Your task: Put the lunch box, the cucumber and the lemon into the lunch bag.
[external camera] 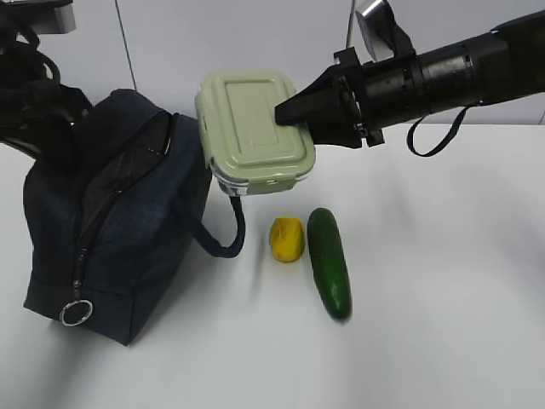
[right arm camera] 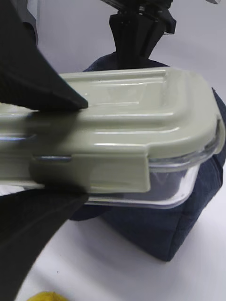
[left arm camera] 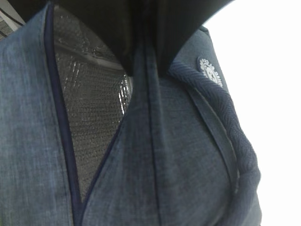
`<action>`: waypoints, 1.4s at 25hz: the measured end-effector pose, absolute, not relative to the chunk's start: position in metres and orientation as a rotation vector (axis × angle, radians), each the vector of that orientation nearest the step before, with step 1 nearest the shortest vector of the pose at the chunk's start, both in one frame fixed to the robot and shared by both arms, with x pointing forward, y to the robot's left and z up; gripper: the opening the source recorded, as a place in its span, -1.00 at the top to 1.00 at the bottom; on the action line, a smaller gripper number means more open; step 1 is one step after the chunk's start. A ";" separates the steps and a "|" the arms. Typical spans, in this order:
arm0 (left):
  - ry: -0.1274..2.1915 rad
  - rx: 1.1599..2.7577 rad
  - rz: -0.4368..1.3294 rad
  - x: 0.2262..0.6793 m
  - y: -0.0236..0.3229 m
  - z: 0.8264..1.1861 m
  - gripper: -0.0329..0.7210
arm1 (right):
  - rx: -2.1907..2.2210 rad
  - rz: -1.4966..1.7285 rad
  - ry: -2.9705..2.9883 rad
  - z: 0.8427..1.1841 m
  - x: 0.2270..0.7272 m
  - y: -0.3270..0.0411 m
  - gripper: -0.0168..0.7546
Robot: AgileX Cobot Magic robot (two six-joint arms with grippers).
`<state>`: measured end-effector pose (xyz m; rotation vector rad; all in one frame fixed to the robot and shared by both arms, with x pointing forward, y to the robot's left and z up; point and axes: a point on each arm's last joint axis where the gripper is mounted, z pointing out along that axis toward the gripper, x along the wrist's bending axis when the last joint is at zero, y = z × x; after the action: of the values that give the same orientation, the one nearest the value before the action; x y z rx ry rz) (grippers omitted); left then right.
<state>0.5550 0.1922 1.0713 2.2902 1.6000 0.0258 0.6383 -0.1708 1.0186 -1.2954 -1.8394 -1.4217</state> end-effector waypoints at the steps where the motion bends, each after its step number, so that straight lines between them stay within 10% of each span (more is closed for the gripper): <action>1: 1.599 2.286 0.028 0.555 0.191 1.072 0.87 | -1.285 -1.418 -1.841 1.019 0.637 -0.168 0.03; 35: 1.540 2.099 -0.218 0.559 0.165 1.075 0.87 | -1.201 -1.396 -1.810 1.015 0.637 -0.130 0.03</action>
<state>0.5586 0.1648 1.0753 2.0993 1.5396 -0.2176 0.6374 -0.1303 1.0154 -1.2010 -1.8099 -1.3963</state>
